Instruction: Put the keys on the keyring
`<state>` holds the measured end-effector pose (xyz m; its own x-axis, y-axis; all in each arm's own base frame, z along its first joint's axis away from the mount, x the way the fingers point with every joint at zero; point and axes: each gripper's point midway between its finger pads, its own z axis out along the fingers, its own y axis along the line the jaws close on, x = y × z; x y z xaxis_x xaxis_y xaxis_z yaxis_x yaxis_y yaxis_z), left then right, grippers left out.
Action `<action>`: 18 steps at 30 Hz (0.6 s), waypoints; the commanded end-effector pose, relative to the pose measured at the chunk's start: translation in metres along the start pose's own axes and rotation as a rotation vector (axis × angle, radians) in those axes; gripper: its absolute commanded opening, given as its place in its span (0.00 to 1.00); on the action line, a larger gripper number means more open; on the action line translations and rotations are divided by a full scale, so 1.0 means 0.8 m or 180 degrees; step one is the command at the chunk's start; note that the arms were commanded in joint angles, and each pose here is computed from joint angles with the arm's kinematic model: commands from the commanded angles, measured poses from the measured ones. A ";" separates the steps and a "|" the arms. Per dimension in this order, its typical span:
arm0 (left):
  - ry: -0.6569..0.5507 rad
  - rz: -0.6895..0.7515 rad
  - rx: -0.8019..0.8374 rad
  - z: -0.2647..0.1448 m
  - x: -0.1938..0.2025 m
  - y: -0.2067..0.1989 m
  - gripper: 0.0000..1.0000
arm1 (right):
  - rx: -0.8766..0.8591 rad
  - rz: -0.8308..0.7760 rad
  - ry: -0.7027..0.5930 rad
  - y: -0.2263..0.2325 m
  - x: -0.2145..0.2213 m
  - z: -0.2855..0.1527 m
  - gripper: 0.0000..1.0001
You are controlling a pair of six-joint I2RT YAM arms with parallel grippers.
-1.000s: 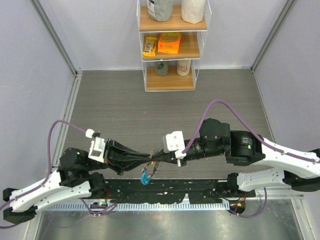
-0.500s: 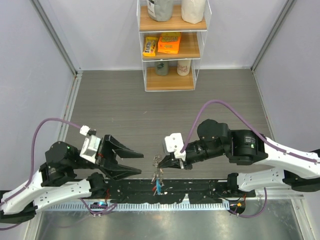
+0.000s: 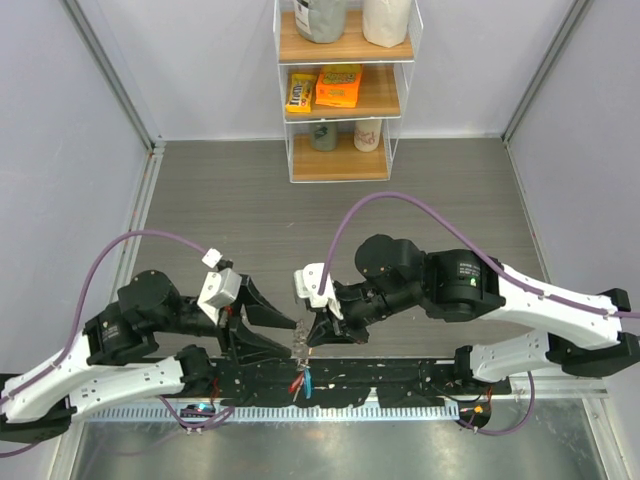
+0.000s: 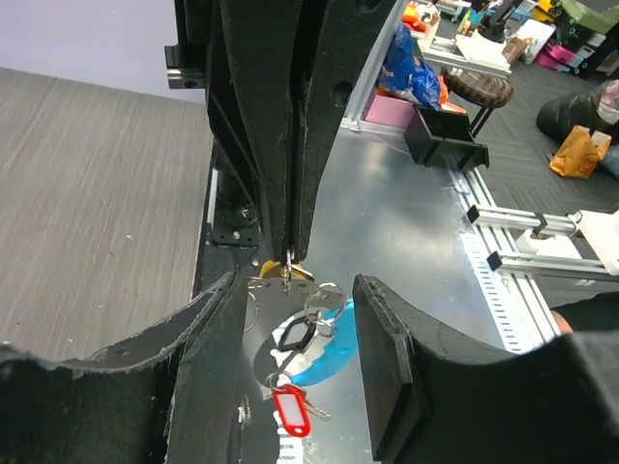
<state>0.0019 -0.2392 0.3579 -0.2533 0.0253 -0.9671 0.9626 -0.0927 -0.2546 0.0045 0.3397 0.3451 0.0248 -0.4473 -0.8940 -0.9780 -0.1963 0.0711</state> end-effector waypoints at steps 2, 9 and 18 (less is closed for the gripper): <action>0.0148 -0.0036 -0.0062 -0.010 0.002 -0.003 0.52 | 0.0079 0.0103 -0.0103 -0.003 -0.025 -0.005 0.06; 0.0406 -0.0111 -0.0207 -0.015 0.019 0.006 0.47 | 0.0037 0.0210 -0.0010 -0.004 -0.028 0.008 0.06; 0.0608 -0.0149 -0.0228 -0.016 0.033 0.009 0.32 | -0.0017 0.0264 0.0103 -0.008 -0.027 0.024 0.06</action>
<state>0.0036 -0.2295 0.3230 -0.3027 0.2103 -0.9296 0.9499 -0.0126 -0.3122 0.0092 0.3607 0.3298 -0.0476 -0.5480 -0.8351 -0.9786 -0.1421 0.1490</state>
